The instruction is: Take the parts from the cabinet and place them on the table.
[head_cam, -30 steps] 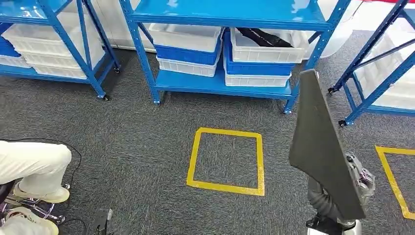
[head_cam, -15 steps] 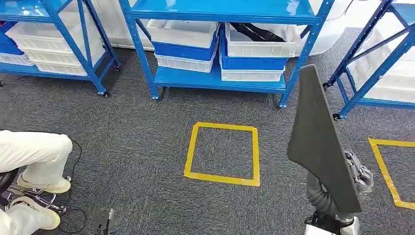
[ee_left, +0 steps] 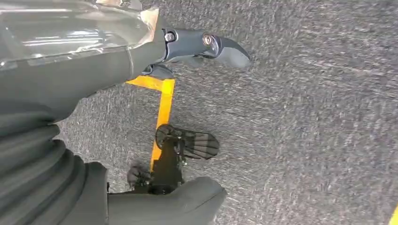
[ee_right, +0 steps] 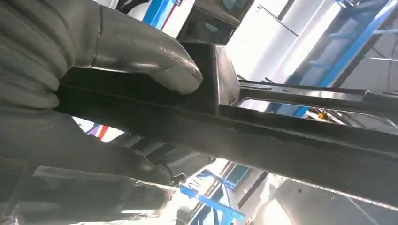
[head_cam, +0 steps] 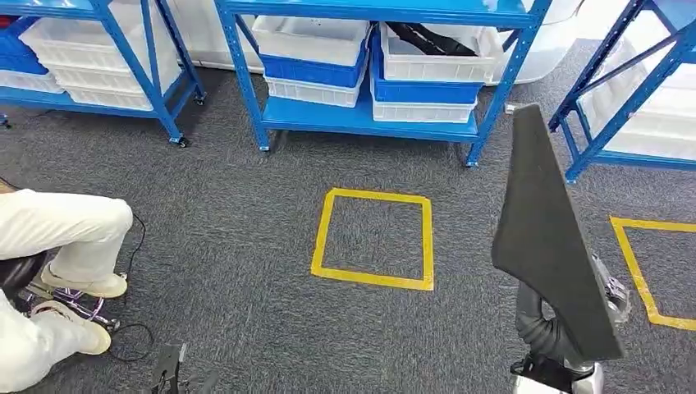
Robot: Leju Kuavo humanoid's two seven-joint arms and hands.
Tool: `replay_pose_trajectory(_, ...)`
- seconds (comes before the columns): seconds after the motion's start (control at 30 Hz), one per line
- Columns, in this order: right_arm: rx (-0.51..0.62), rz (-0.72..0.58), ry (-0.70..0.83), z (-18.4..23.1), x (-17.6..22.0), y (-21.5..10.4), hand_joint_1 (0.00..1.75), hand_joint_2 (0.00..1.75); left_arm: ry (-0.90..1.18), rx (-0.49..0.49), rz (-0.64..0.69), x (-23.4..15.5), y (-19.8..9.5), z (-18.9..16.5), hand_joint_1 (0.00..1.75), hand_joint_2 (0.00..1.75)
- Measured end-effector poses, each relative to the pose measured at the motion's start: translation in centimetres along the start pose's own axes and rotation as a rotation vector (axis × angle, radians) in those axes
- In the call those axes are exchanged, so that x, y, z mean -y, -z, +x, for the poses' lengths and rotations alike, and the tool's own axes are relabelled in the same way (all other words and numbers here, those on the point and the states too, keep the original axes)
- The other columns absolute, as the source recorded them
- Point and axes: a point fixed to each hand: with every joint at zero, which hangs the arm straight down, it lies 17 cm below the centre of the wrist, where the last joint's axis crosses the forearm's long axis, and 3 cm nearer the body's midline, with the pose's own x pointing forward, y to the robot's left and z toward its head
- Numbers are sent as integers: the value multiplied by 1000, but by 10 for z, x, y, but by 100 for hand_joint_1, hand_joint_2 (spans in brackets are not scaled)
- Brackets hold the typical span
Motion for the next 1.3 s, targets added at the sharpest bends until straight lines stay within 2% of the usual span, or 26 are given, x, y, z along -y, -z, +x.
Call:
replay_pose_trajectory(0.57,22,-14,29,4,-7,12,175,175,-24,-1,12,-3,3,9,0,175)
replay_pose_trajectory(0.73,19,-2,42,3,-13,11,175,175,-34,-8,15,-3,2,6,0,175)
replay_pose_trajectory(0.9,-38,1,96,-8,-18,13,175,175,-70,-11,32,-8,1,-1,0,175)
replay_pose_trajectory(1.3,-23,38,149,-3,-32,22,175,175,-103,-18,35,-22,-4,-16,0,175)
